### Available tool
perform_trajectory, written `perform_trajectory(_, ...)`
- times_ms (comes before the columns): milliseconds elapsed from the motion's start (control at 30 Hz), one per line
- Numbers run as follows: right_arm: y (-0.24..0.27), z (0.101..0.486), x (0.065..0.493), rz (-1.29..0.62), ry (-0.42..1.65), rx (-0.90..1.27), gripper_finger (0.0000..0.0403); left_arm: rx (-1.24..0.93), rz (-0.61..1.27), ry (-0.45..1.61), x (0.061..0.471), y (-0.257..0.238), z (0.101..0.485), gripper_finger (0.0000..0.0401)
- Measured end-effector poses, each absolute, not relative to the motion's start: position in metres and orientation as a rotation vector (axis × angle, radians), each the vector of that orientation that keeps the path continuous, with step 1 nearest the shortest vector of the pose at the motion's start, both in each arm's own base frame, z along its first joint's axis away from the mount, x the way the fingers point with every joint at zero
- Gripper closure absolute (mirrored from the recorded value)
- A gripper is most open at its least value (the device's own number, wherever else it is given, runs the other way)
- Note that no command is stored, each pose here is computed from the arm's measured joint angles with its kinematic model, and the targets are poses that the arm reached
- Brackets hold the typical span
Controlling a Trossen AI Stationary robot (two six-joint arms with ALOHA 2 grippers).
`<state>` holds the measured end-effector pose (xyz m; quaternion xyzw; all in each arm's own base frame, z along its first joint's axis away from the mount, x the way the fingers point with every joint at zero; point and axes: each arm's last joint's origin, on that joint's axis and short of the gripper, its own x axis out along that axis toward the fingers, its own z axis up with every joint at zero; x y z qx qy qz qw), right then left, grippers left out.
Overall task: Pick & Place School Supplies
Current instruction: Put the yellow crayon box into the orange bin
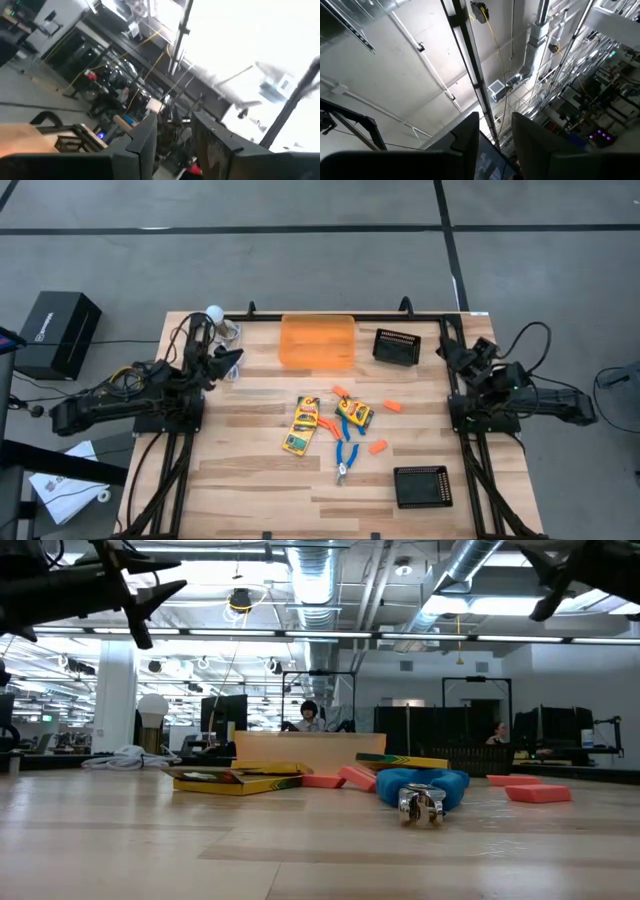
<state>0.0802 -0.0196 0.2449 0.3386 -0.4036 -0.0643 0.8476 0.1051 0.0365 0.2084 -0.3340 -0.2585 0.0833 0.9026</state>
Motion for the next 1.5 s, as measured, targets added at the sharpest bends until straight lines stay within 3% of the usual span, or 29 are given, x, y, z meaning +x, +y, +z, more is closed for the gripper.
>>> perform_trajectory(167,-0.02,0.276,0.081,-0.159,-0.872,0.621,0.0296,-0.715,0.121,-0.468,0.116,0.038,0.22,0.0284)
perform_trajectory(333,-0.022,0.303,0.102,-0.229,-0.749,0.522,0.0296,-0.643,0.095,-0.327,0.147,0.046,0.244,0.0284)
perform_trajectory(533,-0.029,0.331,0.125,-0.424,-0.577,0.389,0.0296,-0.511,0.064,0.025,0.207,0.062,0.261,0.0284)
perform_trajectory(733,-0.03,0.356,0.131,-0.477,-0.513,0.31,0.0296,-0.286,-0.008,0.342,0.255,0.071,0.266,0.0284)
perform_trajectory(1000,-0.029,0.363,0.13,-0.467,-0.488,0.307,0.0296,-0.025,0.003,0.654,0.279,0.064,0.254,0.0284)
perform_trajectory(1267,-0.03,0.355,0.133,-0.474,-0.4,0.339,0.0296,0.074,-0.103,0.68,0.283,0.023,0.255,0.0284)
perform_trajectory(1500,-0.03,0.345,0.141,-0.455,-0.313,0.404,0.0296,0.178,-0.084,0.744,0.291,-0.018,0.24,0.0284)
